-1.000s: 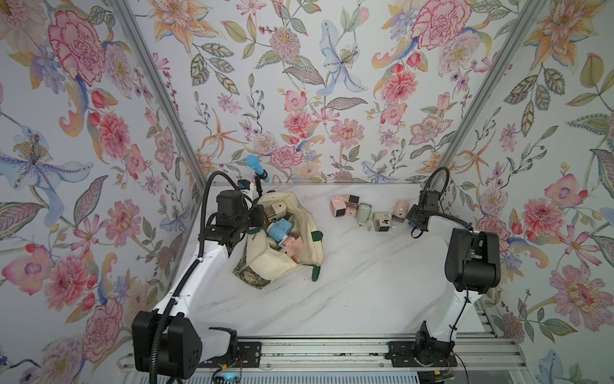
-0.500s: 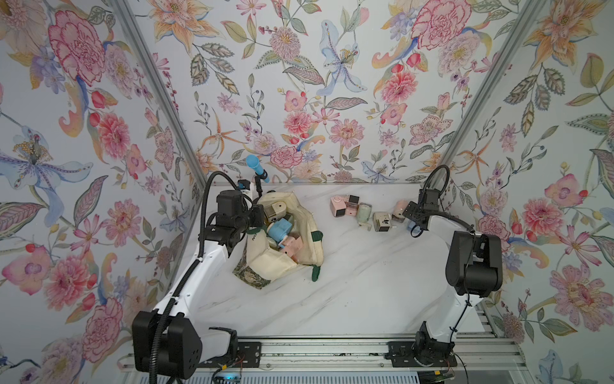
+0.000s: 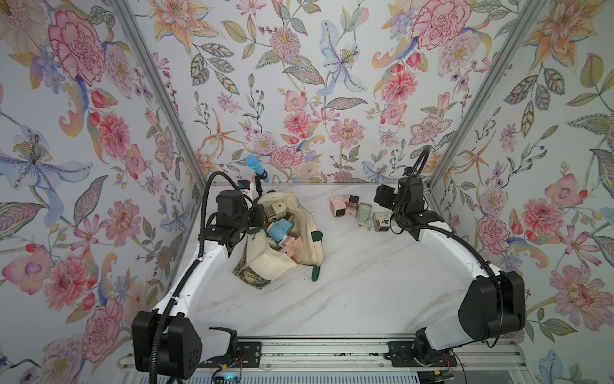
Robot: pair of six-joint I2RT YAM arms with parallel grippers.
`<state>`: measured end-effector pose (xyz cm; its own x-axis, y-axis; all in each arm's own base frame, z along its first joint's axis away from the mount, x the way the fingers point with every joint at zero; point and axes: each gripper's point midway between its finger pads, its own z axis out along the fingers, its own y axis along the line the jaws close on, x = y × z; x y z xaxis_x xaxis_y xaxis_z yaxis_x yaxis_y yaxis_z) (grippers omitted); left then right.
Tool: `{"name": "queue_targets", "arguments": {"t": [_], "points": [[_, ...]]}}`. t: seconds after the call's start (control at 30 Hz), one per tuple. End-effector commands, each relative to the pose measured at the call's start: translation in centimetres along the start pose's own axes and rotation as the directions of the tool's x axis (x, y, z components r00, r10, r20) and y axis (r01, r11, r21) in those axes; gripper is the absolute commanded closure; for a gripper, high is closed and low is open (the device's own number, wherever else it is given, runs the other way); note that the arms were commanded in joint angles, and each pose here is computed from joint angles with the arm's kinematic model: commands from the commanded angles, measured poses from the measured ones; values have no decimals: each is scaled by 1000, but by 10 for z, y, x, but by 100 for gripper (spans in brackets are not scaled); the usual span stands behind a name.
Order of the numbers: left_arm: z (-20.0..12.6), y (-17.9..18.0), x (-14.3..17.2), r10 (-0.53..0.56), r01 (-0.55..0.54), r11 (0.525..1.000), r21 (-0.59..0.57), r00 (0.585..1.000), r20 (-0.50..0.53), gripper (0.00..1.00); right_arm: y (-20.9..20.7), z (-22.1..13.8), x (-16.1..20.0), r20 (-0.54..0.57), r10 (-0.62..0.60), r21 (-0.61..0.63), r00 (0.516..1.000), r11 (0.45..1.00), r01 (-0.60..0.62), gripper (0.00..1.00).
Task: Take out the pencil sharpeners from the tote bags
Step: Adjust the canvas bag at the center of the board.
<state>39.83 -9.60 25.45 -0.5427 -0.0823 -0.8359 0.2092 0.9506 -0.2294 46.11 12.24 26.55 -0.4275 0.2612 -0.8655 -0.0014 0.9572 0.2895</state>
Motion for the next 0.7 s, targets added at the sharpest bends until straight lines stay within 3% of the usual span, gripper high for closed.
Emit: {"name": "queue_targets", "arguments": {"t": [0.0,0.13,0.27,0.67], "points": [[-13,-19,-31,19,-25,998,62,995,96,100,68,-22,30,-30,-152,-223,988,964,141,19],[-13,-19,-30,20,-26,998,63,995,96,100,142,-52,81,-32,-328,-449,944,849,280,20],[-13,-20,-30,25,-30,998,61,995,94,100,186,-66,133,-28,-474,-555,880,740,380,19],[-13,-22,-29,32,-38,997,62,995,92,100,181,-15,193,-178,-492,-524,852,780,341,25]]}}
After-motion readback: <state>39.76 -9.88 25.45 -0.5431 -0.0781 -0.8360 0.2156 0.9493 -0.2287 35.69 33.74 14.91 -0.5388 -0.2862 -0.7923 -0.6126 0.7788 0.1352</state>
